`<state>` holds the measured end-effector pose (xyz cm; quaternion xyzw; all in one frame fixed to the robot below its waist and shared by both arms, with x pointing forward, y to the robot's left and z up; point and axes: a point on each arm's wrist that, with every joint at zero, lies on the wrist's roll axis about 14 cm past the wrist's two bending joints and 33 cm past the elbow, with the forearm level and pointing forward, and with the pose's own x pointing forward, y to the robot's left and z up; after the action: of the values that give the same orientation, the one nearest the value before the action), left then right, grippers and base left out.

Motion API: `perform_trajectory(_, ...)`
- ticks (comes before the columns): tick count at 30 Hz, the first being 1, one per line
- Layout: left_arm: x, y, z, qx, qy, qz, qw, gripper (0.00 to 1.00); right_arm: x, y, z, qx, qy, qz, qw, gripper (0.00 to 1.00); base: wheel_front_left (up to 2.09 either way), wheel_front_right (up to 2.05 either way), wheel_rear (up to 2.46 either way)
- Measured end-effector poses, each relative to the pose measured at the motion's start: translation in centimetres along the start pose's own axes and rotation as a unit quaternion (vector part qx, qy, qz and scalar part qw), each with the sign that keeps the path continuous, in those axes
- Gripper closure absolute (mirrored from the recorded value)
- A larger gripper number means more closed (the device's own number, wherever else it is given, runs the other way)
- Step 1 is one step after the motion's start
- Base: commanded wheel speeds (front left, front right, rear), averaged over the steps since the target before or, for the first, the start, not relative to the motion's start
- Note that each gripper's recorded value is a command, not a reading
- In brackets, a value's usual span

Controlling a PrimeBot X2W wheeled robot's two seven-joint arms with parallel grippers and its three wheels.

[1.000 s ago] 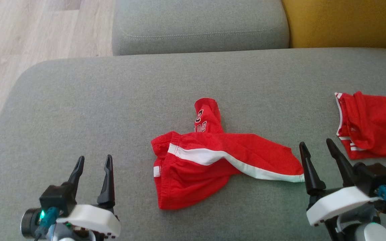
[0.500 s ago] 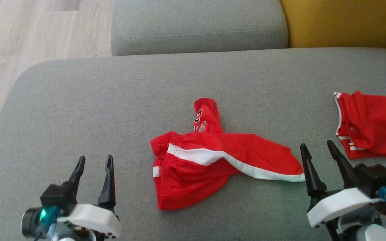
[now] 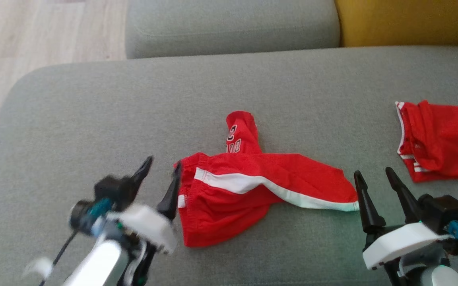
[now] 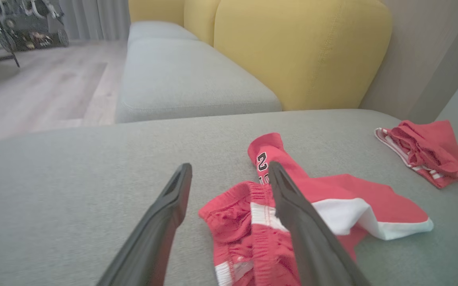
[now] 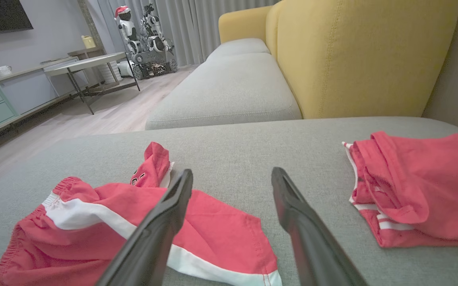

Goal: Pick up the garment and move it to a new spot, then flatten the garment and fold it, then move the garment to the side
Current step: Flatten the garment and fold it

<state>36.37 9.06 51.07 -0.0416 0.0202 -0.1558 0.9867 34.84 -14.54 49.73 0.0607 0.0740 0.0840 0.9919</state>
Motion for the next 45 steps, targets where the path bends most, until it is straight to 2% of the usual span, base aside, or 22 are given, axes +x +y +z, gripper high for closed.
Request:
perform_trajectory(4,3.0,-2.2,-1.9,-0.05,0.058,-0.033,0.997,0.0,0.1,-0.4,-0.8,0.011,0.012,-0.006,1.0,0.0,0.0,0.0,0.0)
perform_trajectory(8,4.1,-4.0,-4.6,-0.076,0.122,-0.059,0.988,0.0,0.3,-0.7,-1.4,0.018,0.02,-0.012,1.0,0.0,0.0,0.0,0.0)
perform_trajectory(16,4.6,-4.3,-8.1,-0.1,0.196,-0.068,0.973,0.0,0.0,-1.8,-2.6,0.023,0.037,-0.029,0.999,0.0,0.0,0.0,0.0)
perform_trajectory(17,4.6,-4.4,-8.3,-0.105,0.199,-0.069,0.972,0.03,-0.1,-1.9,-2.7,0.024,0.038,-0.03,0.999,0.0,0.0,0.0,0.0)
perform_trajectory(18,4.6,-4.5,-8.3,-0.108,0.201,-0.071,0.971,0.35,-0.1,-1.9,-2.7,0.024,0.039,-0.032,0.998,0.0,0.0,0.0,0.0)
perform_trajectory(19,4.6,-4.5,-8.4,-0.108,0.203,-0.072,0.971,0.83,-0.1,-2.0,-2.7,0.024,0.039,-0.033,0.998,0.0,0.0,0.0,0.0)
perform_trajectory(20,4.6,-4.5,-8.4,-0.108,0.203,-0.073,0.97,1.0,-0.1,-2.1,-2.8,0.024,0.039,-0.033,0.998,0.0,0.0,0.0,0.0)
perform_trajectory(28,4.8,-4.6,-7.1,-0.108,0.183,-0.078,0.974,1.0,-0.4,-3.1,-4.2,0.033,0.061,-0.049,0.996,0.0,0.0,0.0,0.0)
perform_trajectory(36,4.8,-4.2,-5.9,-0.115,0.162,-0.071,0.978,1.0,-1.9,-3.0,-12.0,0.056,0.188,-0.054,0.979,0.0,0.0,0.0,0.0)
perform_trajectory(38,4.8,-4.0,-6.0,-0.116,0.162,-0.068,0.978,1.0,-1.8,-2.7,-13.0,0.061,0.198,-0.052,0.977,0.0,0.0,0.0,0.0)
perform_trajectory(45,4.6,-3.4,-6.1,-0.118,0.16,-0.06,0.978,1.0,1.4,-2.4,-12.2,0.059,0.178,-0.04,0.981,0.0,0.0,0.0,0.0)
